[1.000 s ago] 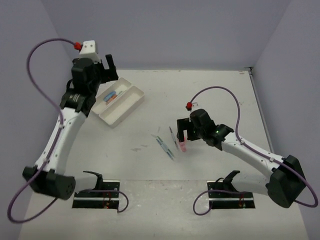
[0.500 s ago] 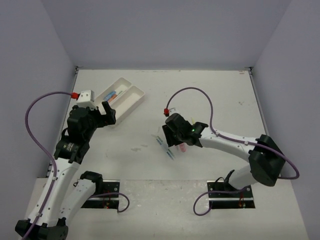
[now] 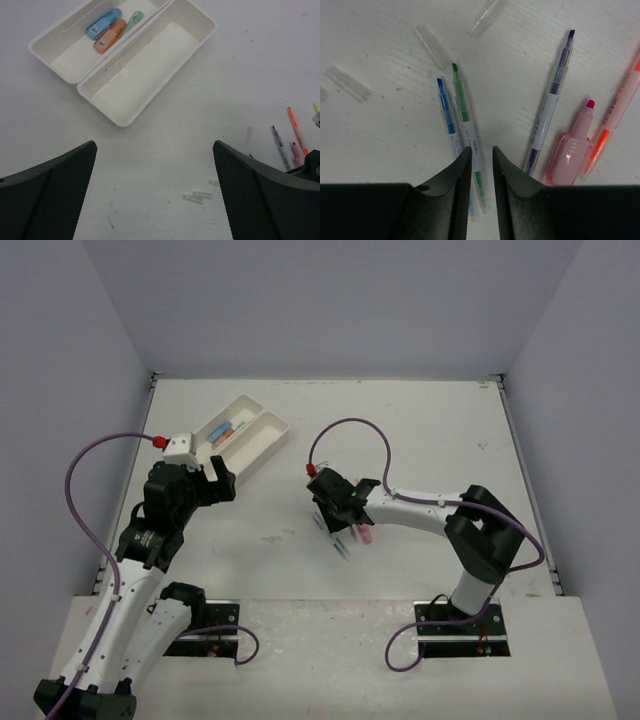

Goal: Sort the stationery into containers
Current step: Pick up the pen from the center of the board.

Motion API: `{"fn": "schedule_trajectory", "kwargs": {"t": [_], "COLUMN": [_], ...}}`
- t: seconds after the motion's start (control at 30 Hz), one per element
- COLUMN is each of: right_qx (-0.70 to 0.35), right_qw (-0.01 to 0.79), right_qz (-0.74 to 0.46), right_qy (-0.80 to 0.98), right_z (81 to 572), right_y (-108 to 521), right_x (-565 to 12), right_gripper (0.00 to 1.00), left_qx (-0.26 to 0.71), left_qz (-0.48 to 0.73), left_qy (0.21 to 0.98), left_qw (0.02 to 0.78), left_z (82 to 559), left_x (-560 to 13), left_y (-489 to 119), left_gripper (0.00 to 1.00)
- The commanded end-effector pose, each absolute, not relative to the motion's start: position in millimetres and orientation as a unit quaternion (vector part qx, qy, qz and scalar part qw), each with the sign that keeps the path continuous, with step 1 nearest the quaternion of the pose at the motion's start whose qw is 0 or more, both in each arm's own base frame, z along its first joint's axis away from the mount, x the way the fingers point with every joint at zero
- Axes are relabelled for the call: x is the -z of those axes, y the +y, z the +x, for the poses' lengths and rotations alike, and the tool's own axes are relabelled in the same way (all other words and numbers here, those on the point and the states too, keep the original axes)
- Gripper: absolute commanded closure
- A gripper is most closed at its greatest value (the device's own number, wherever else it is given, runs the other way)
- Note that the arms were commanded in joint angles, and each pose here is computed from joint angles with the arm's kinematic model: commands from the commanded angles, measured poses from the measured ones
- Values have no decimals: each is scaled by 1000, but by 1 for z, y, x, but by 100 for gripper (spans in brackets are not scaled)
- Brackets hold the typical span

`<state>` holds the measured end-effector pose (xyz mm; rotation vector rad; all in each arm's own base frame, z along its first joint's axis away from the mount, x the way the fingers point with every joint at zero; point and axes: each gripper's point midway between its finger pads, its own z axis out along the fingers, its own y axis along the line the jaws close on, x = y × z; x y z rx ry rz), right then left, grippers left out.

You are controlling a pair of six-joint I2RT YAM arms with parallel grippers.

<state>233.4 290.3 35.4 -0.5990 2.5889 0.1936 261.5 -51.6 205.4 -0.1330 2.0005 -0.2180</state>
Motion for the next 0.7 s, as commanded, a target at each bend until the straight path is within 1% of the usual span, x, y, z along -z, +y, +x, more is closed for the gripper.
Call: {"fn": "schedule_trajectory", "kwargs": {"t": [0.0, 0.2, 0.53, 0.67], "right_qx": [-81, -70, -48, -35], "right_qw": [244, 226, 220, 209], "right_qz": [-233, -238, -235, -235], "right_qy": [938, 942, 945, 949], "right_z": [238, 236, 234, 228], "right_y": [304, 304, 294, 286], "right_x": [-44, -27, -14, -1], "right_gripper": [75, 80, 81, 80], "left_qx": [108, 111, 112, 108], "left_qz": [-36, -33, -29, -34], "left_qy": [828, 824, 826, 827], "left_qw": [549, 555, 552, 551], "left_z": [264, 263, 263, 263], "left_x": [-214, -217, -216, -215], "left_y": [-60, -61, -62, -61], "left_gripper": [0, 0, 0, 0]}}
